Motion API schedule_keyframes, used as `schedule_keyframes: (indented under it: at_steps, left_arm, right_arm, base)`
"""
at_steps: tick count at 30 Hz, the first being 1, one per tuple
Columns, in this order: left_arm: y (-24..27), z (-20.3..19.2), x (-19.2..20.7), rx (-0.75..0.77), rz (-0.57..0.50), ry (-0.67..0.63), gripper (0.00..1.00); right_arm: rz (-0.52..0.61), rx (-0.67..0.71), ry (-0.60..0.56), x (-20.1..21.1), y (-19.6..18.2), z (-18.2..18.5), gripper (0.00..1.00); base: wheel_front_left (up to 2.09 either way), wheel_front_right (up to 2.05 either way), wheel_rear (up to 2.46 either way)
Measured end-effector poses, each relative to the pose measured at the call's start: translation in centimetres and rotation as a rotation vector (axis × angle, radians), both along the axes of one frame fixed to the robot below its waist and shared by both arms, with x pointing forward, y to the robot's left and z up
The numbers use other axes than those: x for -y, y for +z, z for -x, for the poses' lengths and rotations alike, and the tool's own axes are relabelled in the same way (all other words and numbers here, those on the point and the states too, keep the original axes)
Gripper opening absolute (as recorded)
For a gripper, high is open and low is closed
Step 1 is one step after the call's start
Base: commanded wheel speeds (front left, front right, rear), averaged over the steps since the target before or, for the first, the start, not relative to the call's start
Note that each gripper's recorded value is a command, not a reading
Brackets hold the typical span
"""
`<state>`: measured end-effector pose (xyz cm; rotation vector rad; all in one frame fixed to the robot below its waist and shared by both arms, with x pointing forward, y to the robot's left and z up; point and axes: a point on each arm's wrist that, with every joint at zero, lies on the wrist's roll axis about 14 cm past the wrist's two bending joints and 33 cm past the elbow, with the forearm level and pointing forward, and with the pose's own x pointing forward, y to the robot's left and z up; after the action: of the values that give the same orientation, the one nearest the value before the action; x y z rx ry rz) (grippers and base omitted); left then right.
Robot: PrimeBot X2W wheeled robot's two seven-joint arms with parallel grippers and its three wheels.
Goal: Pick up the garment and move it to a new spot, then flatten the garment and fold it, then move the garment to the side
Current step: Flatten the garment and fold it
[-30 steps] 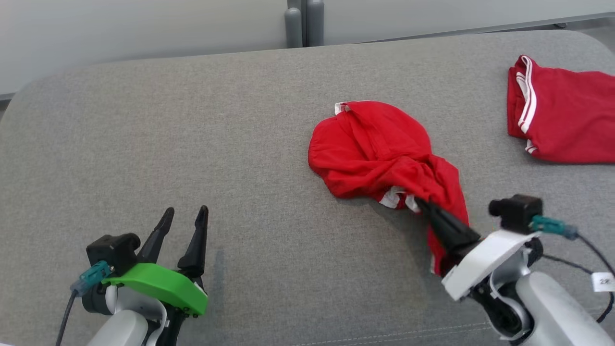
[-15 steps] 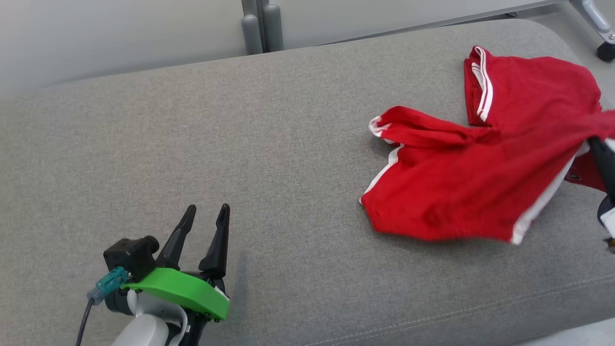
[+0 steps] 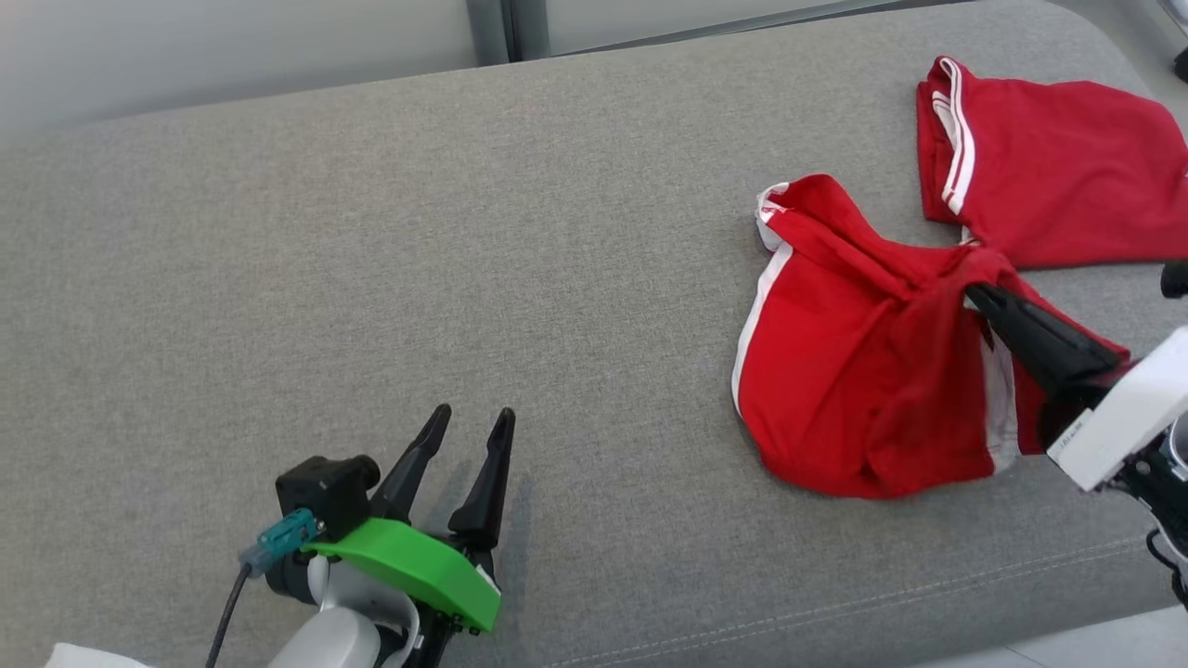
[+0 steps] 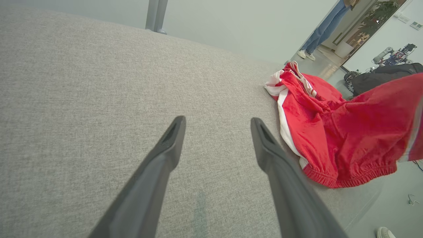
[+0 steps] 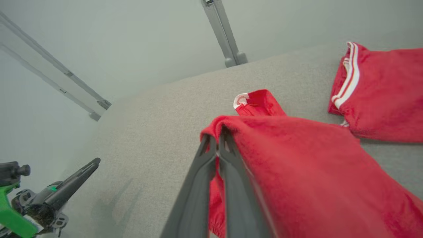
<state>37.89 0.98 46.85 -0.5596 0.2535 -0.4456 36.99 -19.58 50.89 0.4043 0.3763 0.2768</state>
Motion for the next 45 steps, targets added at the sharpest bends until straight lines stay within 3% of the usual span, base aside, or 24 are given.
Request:
schedule_keyframes:
  at_steps: [7, 12, 15, 19, 23, 27, 30, 35, 45]
  left_arm:
    - [1.7, -0.8, 0.1, 0.04, 0.024, 0.014, 1.0]
    - [3.0, -1.2, 0.2, 0.066, 0.047, 0.031, 1.0]
    - [3.4, -1.4, -0.5, 0.072, 0.055, 0.067, 1.0]
    - [3.4, -1.2, -1.6, 0.065, 0.059, 0.117, 1.0]
    - [2.7, -0.9, -3.6, 0.052, 0.039, 0.174, 1.0]
    - [2.6, -0.5, -6.1, 0.054, 0.023, 0.242, 1.0]
    - [2.6, -0.1, -6.7, 0.057, 0.013, 0.254, 1.0]
    - [2.2, -0.1, -6.4, 0.049, 0.01, 0.242, 1.0]
    - [2.4, -0.1, -5.9, 0.066, -0.006, 0.211, 1.0]
  right_arm:
    - [0.019, 0.23, 0.27, -7.4, 7.9, -3.1, 0.0]
    - [-0.036, 0.419, 0.329, -11.5, 15.4, -5.9, 0.0]
    - [-0.059, 0.443, 0.34, -13.1, 17.8, -7.4, 0.0]
    - [-0.045, 0.29, 0.316, -13.6, 14.7, -9.6, 0.0]
    - [0.022, 0.053, 0.311, -13.2, 7.1, -9.8, 0.0]
    - [0.041, -0.221, 0.353, -14.1, -0.9, -6.5, 0.0]
    - [-0.002, -0.339, 0.403, -15.3, -3.2, -3.7, 0.0]
    - [-0.087, -0.382, 0.465, -16.5, -2.4, -1.6, 0.0]
    - [-0.418, -0.179, 0.637, -20.2, 8.5, 2.0, 0.0]
  base:
    - [0.0, 0.0, 0.0]
    - [0.0, 0.0, 0.0]
    - [0.0, 0.0, 0.0]
    - [0.0, 0.0, 0.0]
    - [0.0, 0.0, 0.0]
    - [0.0, 0.0, 0.0]
    - [0.0, 0.0, 0.0]
    - [0.0, 0.0, 0.0]
    - [0.0, 0.0, 0.0]
